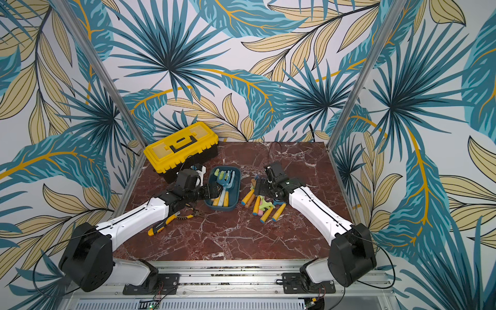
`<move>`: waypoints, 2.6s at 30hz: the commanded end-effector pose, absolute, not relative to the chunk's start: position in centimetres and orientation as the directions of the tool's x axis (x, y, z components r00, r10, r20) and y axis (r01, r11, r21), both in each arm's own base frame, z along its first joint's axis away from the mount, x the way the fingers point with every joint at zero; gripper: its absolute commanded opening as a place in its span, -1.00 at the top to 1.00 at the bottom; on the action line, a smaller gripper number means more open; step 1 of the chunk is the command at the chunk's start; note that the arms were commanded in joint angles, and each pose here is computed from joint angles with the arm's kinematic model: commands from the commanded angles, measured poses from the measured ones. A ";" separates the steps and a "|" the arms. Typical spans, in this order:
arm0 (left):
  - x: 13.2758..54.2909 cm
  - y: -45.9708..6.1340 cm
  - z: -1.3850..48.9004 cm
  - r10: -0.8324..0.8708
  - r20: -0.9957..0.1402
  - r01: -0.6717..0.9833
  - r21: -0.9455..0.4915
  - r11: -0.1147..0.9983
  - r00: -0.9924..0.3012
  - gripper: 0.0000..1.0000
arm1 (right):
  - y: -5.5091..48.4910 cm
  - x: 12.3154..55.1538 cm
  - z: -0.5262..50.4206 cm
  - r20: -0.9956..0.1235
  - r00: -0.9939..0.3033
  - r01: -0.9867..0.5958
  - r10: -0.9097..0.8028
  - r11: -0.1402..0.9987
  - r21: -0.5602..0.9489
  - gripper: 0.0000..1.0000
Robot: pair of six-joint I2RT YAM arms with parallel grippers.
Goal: Put the rake into the storage box
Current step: Pick up the rake at the center of the board, then place the rake in the storage box.
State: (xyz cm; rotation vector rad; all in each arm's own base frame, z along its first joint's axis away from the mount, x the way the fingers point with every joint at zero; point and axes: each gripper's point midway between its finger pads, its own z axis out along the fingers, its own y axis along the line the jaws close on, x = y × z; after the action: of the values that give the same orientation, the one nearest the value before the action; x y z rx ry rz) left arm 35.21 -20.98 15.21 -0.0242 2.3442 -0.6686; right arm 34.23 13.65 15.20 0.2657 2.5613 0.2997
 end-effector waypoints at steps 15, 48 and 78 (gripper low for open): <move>34.1 -17.2 18.1 -0.180 -0.750 0.160 -0.356 0.920 -0.636 -1.00 | 6.4 29.0 6.1 -0.286 -0.764 0.574 0.579 0.811 0.107 -0.17; 33.9 -15.9 18.9 -0.202 -0.779 0.125 -0.337 0.933 -0.593 -1.00 | 7.4 29.6 7.3 -0.263 -0.761 0.582 0.592 0.803 0.125 0.68; 33.3 -13.7 20.6 -0.241 -0.831 0.076 -0.320 0.944 -0.501 -1.00 | 33.2 34.2 10.2 -0.190 -0.980 0.000 0.058 0.957 0.291 0.64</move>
State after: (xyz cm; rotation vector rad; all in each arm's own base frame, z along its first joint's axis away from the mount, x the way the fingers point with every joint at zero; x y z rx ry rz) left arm 33.50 -14.05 20.88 -0.1202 2.0696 -0.3987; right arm 34.92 33.32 10.84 0.0562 2.8725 0.4625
